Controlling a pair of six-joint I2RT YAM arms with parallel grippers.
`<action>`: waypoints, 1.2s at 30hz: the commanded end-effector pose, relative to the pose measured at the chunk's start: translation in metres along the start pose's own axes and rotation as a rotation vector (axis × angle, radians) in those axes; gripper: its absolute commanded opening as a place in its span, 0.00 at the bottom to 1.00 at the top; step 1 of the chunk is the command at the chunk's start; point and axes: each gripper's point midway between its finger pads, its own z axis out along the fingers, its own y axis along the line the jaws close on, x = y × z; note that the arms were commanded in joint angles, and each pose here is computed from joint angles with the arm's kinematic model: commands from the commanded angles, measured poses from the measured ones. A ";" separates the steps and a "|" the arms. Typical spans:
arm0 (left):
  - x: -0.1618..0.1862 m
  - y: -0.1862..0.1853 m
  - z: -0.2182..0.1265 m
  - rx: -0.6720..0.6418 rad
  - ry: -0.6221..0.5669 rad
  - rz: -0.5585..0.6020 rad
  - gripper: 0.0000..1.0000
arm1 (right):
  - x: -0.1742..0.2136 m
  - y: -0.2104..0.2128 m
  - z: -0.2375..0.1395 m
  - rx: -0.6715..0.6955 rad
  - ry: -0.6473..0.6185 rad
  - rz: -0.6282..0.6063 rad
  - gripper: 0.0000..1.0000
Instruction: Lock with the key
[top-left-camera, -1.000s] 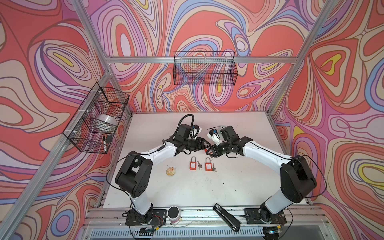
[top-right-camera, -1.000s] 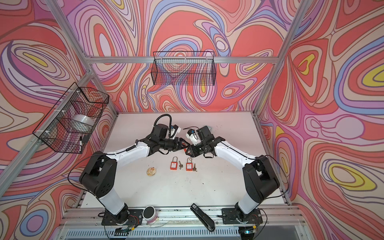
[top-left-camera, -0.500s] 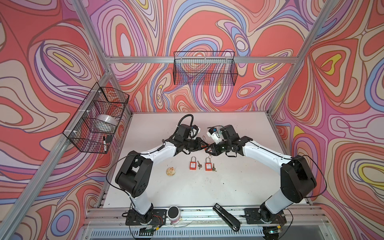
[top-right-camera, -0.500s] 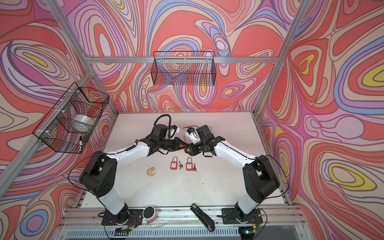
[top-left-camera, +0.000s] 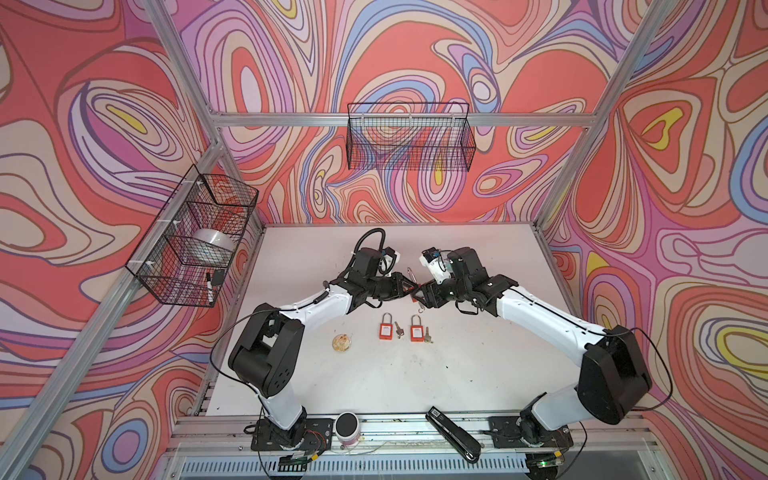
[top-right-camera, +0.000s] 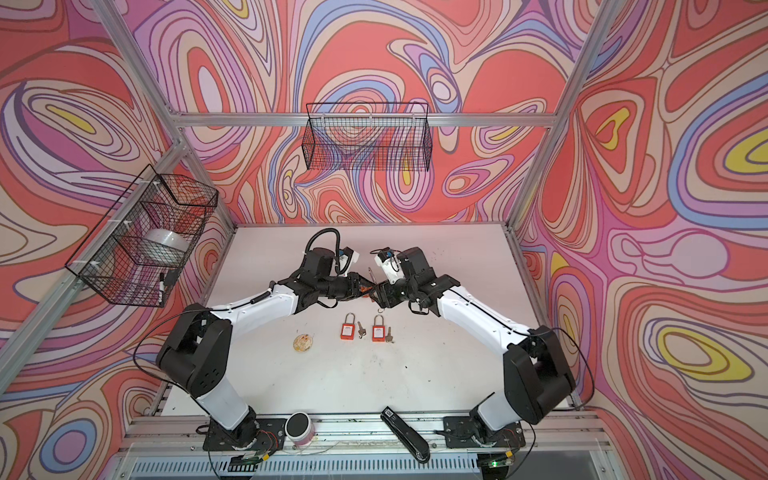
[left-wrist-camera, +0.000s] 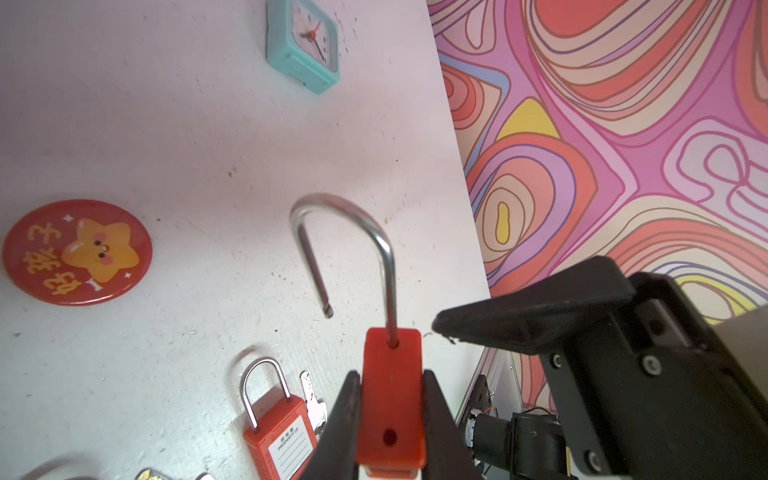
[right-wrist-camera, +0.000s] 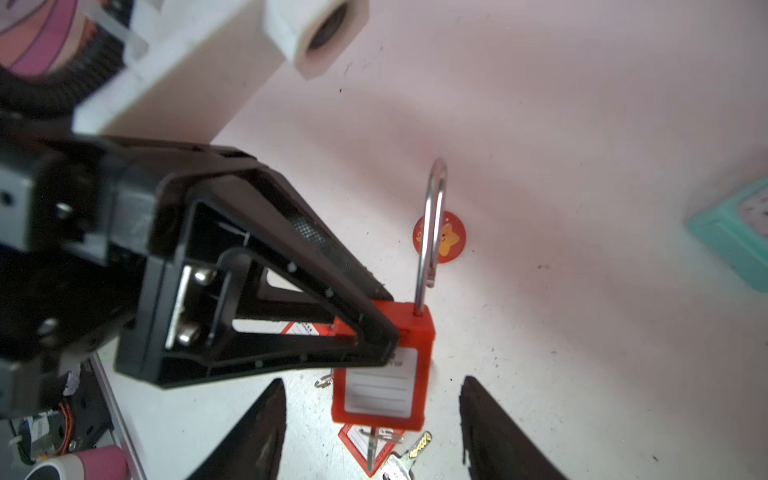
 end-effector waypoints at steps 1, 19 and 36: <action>-0.041 -0.040 -0.032 0.064 -0.191 0.077 0.00 | -0.022 -0.007 -0.022 0.002 -0.135 0.053 0.69; -0.108 -0.121 -0.153 0.600 -0.720 0.088 0.00 | -0.127 0.031 -0.092 -0.865 -0.615 0.507 0.70; -0.107 -0.126 -0.157 0.620 -0.720 0.095 0.00 | -0.145 0.075 -0.059 -0.954 -0.572 0.452 0.67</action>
